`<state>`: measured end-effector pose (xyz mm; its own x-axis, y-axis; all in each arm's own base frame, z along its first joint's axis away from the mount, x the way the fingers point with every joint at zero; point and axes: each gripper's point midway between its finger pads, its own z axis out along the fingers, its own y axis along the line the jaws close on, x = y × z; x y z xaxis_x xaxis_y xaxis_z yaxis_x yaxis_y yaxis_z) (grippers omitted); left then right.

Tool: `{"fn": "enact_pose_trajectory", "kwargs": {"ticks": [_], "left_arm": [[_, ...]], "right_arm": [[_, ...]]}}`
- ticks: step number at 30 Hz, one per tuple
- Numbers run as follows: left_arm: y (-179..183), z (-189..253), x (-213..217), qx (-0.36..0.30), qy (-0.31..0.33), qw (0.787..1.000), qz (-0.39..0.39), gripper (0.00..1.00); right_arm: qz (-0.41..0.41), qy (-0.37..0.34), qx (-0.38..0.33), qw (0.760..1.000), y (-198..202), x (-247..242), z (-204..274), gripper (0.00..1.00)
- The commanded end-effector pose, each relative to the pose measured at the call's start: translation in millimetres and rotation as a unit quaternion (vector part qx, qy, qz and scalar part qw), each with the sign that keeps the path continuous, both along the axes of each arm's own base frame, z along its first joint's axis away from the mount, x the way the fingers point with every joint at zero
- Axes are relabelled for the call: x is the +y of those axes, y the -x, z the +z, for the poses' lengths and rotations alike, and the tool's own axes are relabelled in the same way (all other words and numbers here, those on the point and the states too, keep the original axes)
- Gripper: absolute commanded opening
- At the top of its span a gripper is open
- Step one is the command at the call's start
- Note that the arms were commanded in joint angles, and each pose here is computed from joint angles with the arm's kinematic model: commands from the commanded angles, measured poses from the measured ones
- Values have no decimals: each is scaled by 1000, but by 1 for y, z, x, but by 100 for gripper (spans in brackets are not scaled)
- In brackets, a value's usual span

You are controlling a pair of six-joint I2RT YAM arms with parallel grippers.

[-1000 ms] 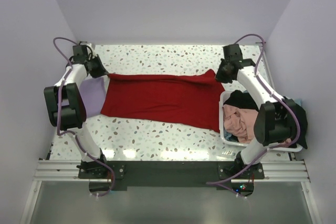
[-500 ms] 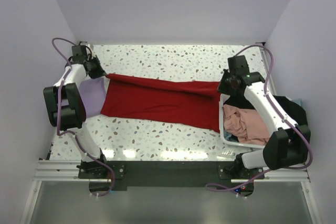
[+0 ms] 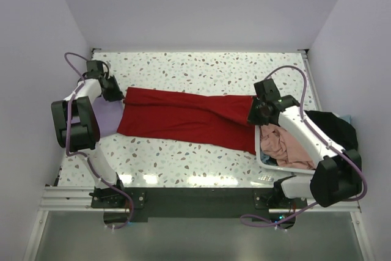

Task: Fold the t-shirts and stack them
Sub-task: Fold the tshirt

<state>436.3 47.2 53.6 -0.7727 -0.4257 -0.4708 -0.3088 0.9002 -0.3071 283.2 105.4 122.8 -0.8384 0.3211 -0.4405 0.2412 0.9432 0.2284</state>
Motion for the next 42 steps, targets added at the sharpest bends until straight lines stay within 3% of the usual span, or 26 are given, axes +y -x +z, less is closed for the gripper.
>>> {"fn": "enact_pose_trajectory", "kwargs": {"ticks": [1, 4, 11, 14, 15, 18, 19, 29, 35, 42], "left_arm": [[4, 13, 14, -10, -28, 999, 15, 26], [7, 21, 17, -21, -39, 999, 23, 40], [4, 39, -7, -59, -24, 998, -5, 42], [-2, 49, -34, -79, -24, 996, -39, 42], [-3, 51, -42, -83, -20, 995, -45, 42], [-8, 57, -66, -98, 2, 993, -66, 42], [-9, 54, -72, -97, 8, 993, -71, 42], [-25, 32, -92, -90, 59, 991, -84, 42], [-36, 23, -94, -86, 75, 990, -82, 41], [-42, 13, -95, -76, 79, 991, -82, 41]], "right_arm": [[-8, 19, 4, 1000, 12, -7, -4, 0], [-4, 26, 21, 999, 23, -8, -17, 0], [8, 27, 40, 999, 33, -1, -31, 1], [17, 28, 42, 999, 34, 4, -28, 32], [18, 30, 41, 999, 34, 5, -27, 48], [23, 24, 29, 999, 26, 10, -18, 69], [27, 20, 24, 999, 23, 13, -16, 71], [37, 3, -23, 999, -51, 46, -8, 62], [31, 20, -28, 999, -104, 60, -31, 59], [18, 32, -11, 999, -133, 60, -63, 57]]}}
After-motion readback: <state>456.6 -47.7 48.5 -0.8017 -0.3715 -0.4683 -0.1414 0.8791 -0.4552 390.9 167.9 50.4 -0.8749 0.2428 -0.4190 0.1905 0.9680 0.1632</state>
